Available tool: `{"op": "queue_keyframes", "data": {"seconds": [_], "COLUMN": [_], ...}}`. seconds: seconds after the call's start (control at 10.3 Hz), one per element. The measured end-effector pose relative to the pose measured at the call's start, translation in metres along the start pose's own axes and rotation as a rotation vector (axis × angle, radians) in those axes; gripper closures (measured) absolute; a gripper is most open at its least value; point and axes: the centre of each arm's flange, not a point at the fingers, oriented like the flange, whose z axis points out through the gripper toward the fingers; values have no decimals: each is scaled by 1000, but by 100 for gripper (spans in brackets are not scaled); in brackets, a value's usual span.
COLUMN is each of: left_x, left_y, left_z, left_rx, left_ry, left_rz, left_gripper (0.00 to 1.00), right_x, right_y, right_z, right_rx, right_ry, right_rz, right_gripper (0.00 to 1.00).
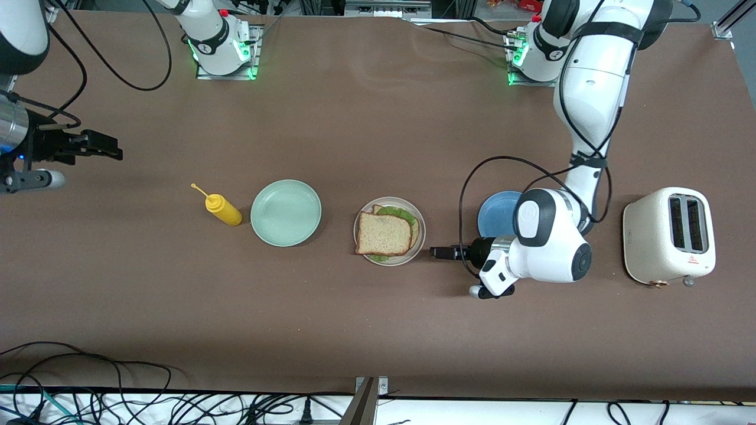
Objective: Make sandwich on beige plate with both arms
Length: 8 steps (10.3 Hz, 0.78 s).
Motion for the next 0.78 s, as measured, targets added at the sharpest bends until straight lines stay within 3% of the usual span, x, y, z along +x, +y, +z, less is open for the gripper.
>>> {"op": "queue_keyframes", "data": {"seconds": [0.29, 0.39, 0.58, 0.78], "left_x": [-6, -10, -22, -33], "left_y": [-29, -34, -38, -49], "left_z": [-38, -50, -75, -108], "left_rx": [161, 239, 343, 452], "left_ry": [-43, -54, -89, -109], "left_rz": [29, 48, 63, 57], "left_gripper": [0, 0, 0, 0], "right_x": [-16, -21, -31, -35], "right_y": [29, 21, -10, -36], "right_z": [-10, -20, -36, -43], "right_rx": [14, -4, -107, -106], "right_ry": [57, 72, 78, 94], "right_rz": [56, 38, -26, -30], "right_gripper": [0, 0, 0, 0]}}
